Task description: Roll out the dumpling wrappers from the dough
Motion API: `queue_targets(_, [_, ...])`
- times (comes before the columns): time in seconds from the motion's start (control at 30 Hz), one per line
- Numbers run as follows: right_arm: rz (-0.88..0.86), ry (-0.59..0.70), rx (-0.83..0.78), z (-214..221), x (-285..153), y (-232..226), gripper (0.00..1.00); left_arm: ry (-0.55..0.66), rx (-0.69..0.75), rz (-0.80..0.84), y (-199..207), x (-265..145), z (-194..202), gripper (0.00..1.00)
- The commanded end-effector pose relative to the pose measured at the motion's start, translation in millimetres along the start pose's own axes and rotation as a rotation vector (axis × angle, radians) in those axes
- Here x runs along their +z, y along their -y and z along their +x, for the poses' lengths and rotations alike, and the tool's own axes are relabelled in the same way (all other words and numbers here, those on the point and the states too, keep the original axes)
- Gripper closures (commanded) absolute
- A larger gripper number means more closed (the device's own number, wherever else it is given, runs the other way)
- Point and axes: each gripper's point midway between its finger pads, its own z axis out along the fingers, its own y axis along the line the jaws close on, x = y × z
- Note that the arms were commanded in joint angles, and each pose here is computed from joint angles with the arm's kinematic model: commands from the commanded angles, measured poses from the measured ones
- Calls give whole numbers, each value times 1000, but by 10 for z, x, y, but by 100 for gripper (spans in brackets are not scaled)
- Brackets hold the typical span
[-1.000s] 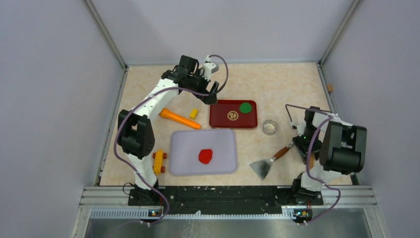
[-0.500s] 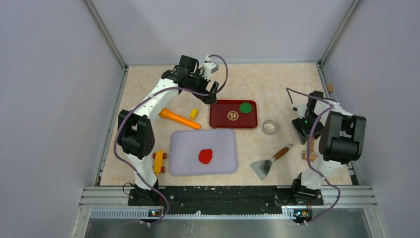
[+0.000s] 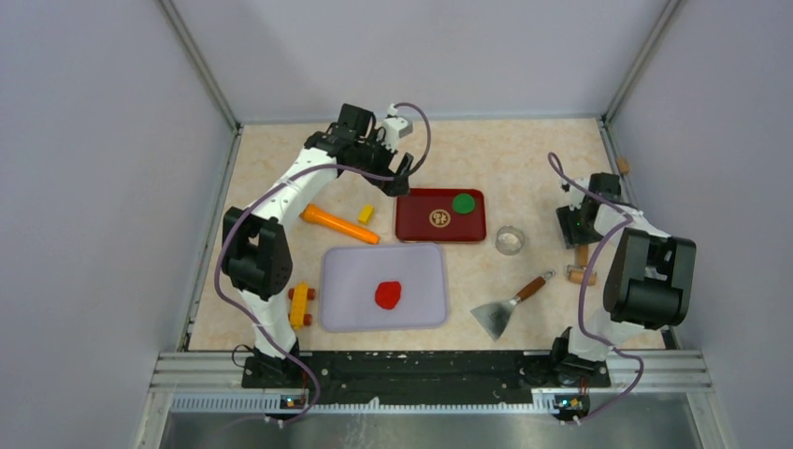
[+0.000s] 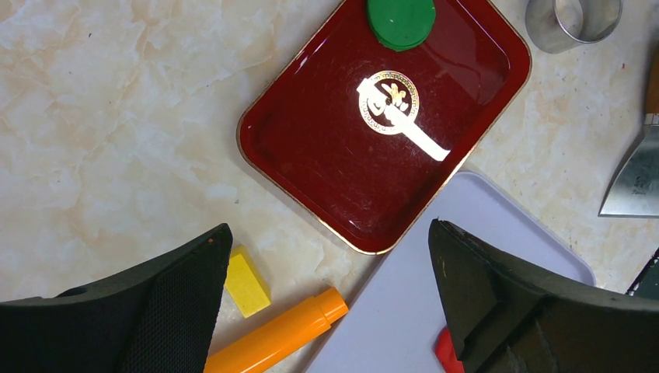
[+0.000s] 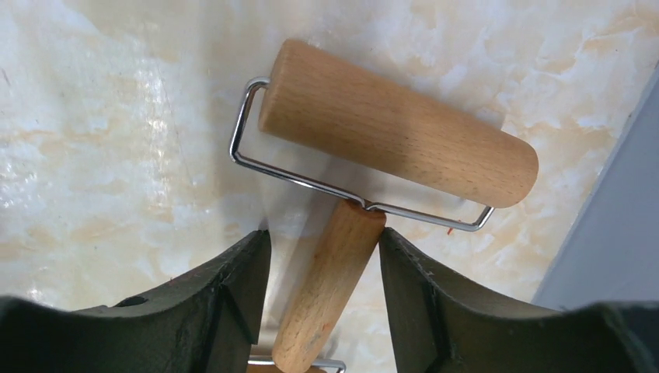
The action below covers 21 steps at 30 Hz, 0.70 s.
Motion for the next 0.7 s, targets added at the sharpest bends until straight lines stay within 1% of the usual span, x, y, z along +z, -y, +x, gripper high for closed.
queue_targets(0.0, [-105, -58, 97, 214, 222, -251, 45, 46, 21, -3, 47, -80, -205, 1])
queue_targets(0.1, [-62, -70, 149, 195, 253, -178, 43, 43, 24, -2, 60, -90, -202, 1])
queue_targets(0.17, [-15, -110, 196, 281, 270, -126, 41, 44, 30, -6, 57, -105, -213, 1])
queue_targets(0.23, [19, -147, 262, 378, 250, -99, 36, 50, 38, -15, 43, -117, -231, 1])
queue_targets(0.3, [15, -171, 325, 450, 197, -131, 33, 61, 48, -22, 30, -121, -257, 1])
queue_targets(0.37, [-15, -191, 354, 507, 163, -219, 34, 72, 56, -24, 40, -126, -285, 1])
queue_targets(0.47, [-23, -166, 369, 482, 154, -220, 49, 93, 69, -10, 77, -130, -337, 2])
queue_targets(0.53, [-31, -152, 362, 446, 175, -220, 66, 117, 84, 1, 102, -133, -397, 3])
queue_targets(0.6, [-49, -135, 344, 378, 187, -211, 85, 148, 116, 17, 135, -139, -455, 4])
queue_targets(0.63, [-48, -128, 339, 333, 176, -190, 97, 174, 145, 28, 161, -144, -501, 4])
queue_targets(0.67, [-77, -115, 339, 262, 140, -211, 100, 203, 192, 42, 208, -160, -554, 5])
